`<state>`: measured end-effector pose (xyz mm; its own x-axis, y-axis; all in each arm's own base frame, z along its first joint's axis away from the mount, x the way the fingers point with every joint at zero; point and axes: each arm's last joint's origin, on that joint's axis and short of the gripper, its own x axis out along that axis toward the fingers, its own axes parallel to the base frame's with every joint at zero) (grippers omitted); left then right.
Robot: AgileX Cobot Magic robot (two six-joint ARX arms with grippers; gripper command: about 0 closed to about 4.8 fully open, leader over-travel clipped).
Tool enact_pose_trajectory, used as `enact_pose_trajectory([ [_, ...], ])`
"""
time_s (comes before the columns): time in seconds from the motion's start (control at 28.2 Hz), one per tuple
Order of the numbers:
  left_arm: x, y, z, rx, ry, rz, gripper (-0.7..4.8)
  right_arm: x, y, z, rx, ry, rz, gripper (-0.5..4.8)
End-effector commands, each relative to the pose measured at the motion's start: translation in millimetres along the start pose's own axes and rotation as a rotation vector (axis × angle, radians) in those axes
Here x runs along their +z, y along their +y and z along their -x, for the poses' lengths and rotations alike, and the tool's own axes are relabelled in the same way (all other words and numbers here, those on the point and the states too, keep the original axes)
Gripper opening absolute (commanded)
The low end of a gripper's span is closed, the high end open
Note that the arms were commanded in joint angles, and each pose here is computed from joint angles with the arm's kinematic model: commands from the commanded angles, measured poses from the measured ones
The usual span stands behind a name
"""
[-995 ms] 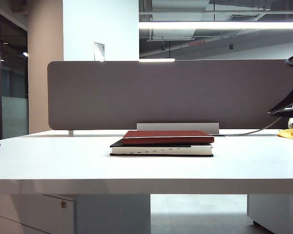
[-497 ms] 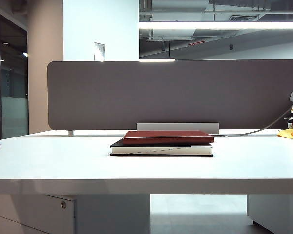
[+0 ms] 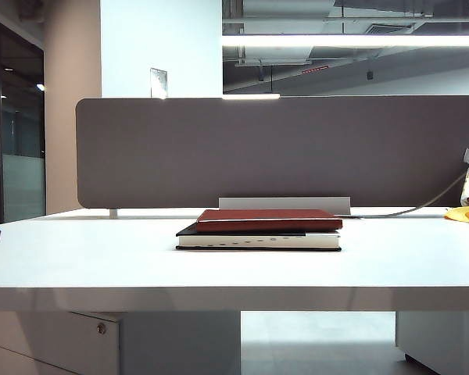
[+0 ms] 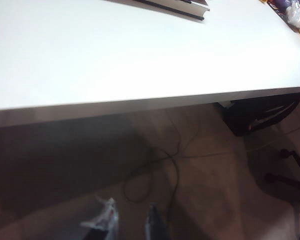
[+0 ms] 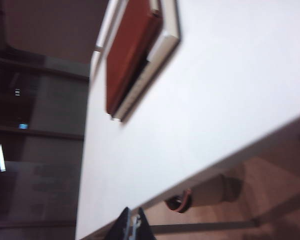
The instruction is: Pick up the red book and place it on top of the black book.
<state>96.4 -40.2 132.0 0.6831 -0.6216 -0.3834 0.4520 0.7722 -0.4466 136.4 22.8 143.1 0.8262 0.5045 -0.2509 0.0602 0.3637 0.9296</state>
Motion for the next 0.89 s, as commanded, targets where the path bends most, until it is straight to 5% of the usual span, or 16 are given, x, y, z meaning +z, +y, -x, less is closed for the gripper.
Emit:
enact_pose_trajectory([
  [0.04, -1.0, -0.4, 0.3, -0.011, 0.019, 0.002, 0.80, -1.5, 0.2, 4.0, -0.023, -0.012, 0.035, 0.16],
  [0.53, -0.9, -0.4, 0.4, -0.011, 0.019, 0.001, 0.80, -14.5, -6.7, 30.7, -0.148, -0.091, 0.140, 0.10],
  [0.89, -1.0, -0.7, 0.4, -0.020, 0.022, 0.001, 0.80, -14.2, -3.4, 37.1, -0.142, -0.142, 0.408, -0.01],
])
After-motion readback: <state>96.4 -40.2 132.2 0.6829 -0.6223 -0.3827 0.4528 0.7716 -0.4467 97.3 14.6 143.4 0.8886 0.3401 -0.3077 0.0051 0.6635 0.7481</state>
